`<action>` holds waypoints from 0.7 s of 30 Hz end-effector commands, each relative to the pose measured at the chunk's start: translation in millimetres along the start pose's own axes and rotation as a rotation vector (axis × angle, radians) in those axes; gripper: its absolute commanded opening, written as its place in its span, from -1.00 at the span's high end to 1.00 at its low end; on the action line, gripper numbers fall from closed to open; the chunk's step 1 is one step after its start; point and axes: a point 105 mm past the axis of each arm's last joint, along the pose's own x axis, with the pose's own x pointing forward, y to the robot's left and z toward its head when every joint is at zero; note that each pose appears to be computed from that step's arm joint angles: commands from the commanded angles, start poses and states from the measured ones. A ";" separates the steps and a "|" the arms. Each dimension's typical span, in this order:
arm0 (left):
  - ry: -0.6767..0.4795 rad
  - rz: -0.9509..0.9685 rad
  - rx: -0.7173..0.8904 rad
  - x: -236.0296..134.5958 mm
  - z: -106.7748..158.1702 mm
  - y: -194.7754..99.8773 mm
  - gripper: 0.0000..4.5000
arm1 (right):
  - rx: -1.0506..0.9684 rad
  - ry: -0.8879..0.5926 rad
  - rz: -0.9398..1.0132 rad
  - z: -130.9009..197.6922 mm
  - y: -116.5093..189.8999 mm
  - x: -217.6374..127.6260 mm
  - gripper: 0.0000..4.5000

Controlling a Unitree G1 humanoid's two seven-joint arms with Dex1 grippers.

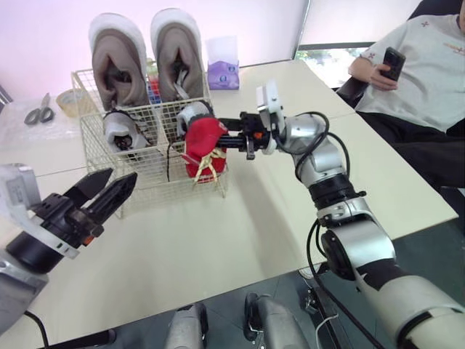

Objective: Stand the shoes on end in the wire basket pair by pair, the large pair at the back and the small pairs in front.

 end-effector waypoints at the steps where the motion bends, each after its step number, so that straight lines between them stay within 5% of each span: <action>1: -0.001 -0.024 0.018 2.7 2.2 -2.7 -0.39 | -0.026 -0.006 0.017 0.8 2.9 0.8 -0.05; 5: -0.003 -0.017 0.018 1.8 3.8 -0.6 -0.39 | -0.036 -0.009 0.015 2.4 6.4 0.5 -0.92; 21: -0.067 0.127 0.035 -9.5 20.8 26.8 -0.39 | -0.004 -0.046 -0.145 61.4 3.5 -49.9 -0.96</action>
